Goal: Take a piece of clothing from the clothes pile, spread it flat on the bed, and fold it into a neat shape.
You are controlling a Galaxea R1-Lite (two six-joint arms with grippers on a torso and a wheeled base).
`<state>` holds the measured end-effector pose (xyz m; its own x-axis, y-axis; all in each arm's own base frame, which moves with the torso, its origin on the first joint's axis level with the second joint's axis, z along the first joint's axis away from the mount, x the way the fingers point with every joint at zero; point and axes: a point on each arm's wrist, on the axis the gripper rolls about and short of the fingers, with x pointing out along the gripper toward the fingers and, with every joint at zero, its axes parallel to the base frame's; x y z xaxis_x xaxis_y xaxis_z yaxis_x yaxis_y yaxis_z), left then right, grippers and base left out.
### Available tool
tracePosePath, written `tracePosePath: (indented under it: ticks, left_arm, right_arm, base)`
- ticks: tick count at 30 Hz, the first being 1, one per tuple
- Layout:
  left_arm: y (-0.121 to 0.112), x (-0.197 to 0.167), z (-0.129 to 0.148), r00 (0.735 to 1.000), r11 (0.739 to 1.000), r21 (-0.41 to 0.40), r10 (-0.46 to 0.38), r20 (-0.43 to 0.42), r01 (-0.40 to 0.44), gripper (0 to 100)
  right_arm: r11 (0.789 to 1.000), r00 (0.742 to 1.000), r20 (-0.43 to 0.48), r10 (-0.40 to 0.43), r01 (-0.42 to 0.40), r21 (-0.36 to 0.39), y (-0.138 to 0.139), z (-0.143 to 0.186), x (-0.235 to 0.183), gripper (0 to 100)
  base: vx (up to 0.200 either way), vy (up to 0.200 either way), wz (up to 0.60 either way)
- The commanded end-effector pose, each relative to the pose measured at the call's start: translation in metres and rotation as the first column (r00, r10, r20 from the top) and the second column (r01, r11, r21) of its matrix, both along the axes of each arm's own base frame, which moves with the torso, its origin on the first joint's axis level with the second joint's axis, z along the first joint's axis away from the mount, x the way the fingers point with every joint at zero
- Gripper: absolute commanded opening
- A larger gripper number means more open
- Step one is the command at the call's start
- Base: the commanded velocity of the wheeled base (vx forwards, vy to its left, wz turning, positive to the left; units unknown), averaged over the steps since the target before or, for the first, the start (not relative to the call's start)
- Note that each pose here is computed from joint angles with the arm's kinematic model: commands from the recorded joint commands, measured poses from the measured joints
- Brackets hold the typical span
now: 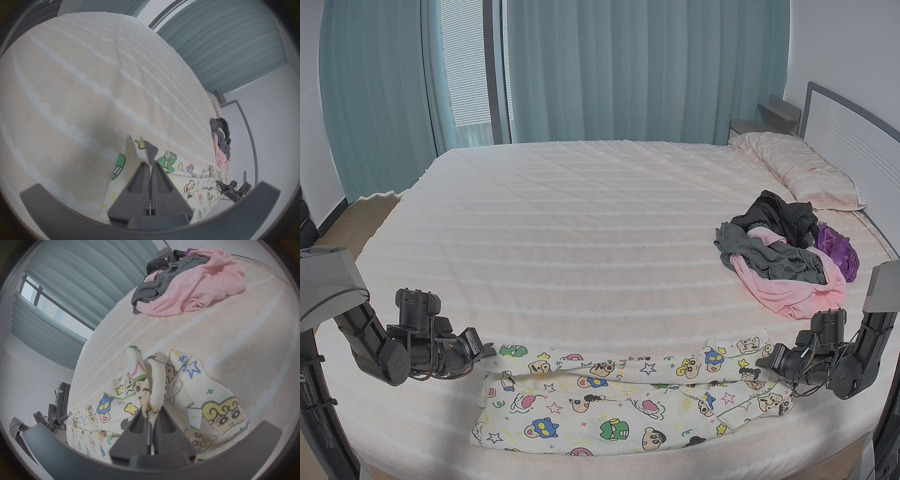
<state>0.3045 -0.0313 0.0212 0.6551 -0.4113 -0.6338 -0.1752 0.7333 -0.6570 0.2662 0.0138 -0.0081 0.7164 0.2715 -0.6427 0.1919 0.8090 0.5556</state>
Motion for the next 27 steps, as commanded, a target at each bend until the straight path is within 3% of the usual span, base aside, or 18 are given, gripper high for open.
tracePosePath:
  ticks: [1,18,19,20,27]
  left_arm:
    - [0.000,-0.007,-0.012,0.999,0.999,0.025,-0.023,-0.043,0.024,0]
    - [0.000,-0.022,-0.018,0.996,0.997,0.052,-0.055,-0.074,0.059,0]
    - [0.000,-0.023,-0.018,0.996,0.997,0.053,-0.057,-0.075,0.061,100]
    - [0.000,-0.024,-0.018,0.995,0.997,0.053,-0.057,-0.078,0.061,100]
    - [0.003,-0.027,-0.014,0.996,0.997,0.049,-0.048,-0.070,0.052,100]
  right_arm:
    - [1.000,1.000,-0.031,0.000,0.000,-0.003,-0.001,-0.005,-0.006,0]
    - [0.999,0.999,-0.032,0.028,-0.029,-0.028,0.000,-0.006,-0.015,0]
    - [0.999,0.999,-0.034,0.030,-0.031,-0.028,0.000,-0.006,-0.015,0]
    - [0.999,0.999,-0.035,0.030,-0.031,-0.028,0.000,-0.007,-0.015,100]
    - [0.999,0.999,-0.022,0.027,-0.028,-0.027,0.000,-0.002,-0.017,100]
  base:
    - [0.000,0.000,0.00]
    - [0.000,0.000,0.00]
    - [0.000,0.000,0.00]
    - [0.000,0.000,0.00]
    - [0.000,0.000,0.00]
